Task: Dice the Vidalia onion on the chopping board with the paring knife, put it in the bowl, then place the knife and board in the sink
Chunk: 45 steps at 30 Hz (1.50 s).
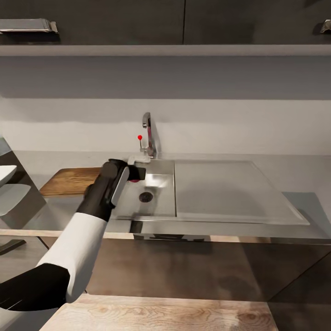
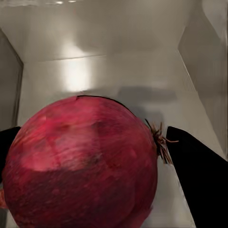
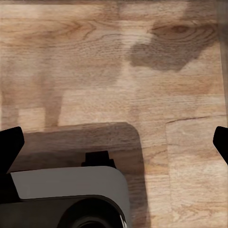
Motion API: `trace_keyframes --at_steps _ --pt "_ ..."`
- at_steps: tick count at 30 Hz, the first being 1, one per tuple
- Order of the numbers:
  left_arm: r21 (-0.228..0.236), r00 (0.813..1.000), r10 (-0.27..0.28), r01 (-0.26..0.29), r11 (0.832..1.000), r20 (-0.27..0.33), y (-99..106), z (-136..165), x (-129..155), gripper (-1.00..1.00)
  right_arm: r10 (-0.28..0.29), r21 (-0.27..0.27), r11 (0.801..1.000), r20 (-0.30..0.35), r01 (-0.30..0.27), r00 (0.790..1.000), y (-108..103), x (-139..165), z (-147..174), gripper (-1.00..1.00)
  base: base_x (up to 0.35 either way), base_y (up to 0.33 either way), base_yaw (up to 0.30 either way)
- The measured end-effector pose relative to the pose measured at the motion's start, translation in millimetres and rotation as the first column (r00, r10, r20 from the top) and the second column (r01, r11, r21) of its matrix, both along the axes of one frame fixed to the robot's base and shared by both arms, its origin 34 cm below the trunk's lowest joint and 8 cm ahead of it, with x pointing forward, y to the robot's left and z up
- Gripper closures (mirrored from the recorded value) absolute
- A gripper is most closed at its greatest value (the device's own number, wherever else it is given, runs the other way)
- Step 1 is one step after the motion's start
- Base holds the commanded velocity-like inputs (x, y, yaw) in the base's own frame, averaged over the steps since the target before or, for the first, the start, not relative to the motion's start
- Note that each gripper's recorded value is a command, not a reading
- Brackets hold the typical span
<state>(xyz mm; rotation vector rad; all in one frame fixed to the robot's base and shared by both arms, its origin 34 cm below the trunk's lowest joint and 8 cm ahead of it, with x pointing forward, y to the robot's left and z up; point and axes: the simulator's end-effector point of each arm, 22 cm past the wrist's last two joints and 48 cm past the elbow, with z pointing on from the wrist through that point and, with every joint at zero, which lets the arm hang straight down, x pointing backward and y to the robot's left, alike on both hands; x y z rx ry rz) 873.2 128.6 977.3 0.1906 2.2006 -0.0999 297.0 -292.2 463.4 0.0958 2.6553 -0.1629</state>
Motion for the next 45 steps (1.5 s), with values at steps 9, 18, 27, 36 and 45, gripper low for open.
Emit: trace_keyframes --at_steps 9,18,27,36,45 --pt "-0.014 0.997 -0.001 0.002 1.0 0.076 0 34 1 1.0 0.0 0.0 1.0 0.0 0.0 1.0 0 0 0 -1.0 0.0 0.0 0.0" --pt "-0.025 0.991 -0.001 0.004 1.0 0.134 0 58 1 1.0 0.0 0.0 1.0 0.0 0.0 1.0 0 0 0 -1.0 0.0 0.0 0.0" --pt "-0.029 0.987 0.0 0.005 1.0 0.159 0 70 0 1.0 0.0 0.0 1.0 0.0 0.0 1.0 0 0 0 -1.0 0.0 0.0 0.0" --pt "-0.029 0.987 0.0 0.005 1.0 0.162 0 71 0 1.0 0.0 0.0 1.0 0.0 0.0 1.0 0 0 0 -1.0 0.0 0.099 0.0" --pt "-0.034 0.982 0.001 0.006 0.999 0.189 0 83 -1 1.0 0.001 0.0 1.0 0.0 -0.001 1.0 0 0 0 -1.0 0.0 0.287 0.0"
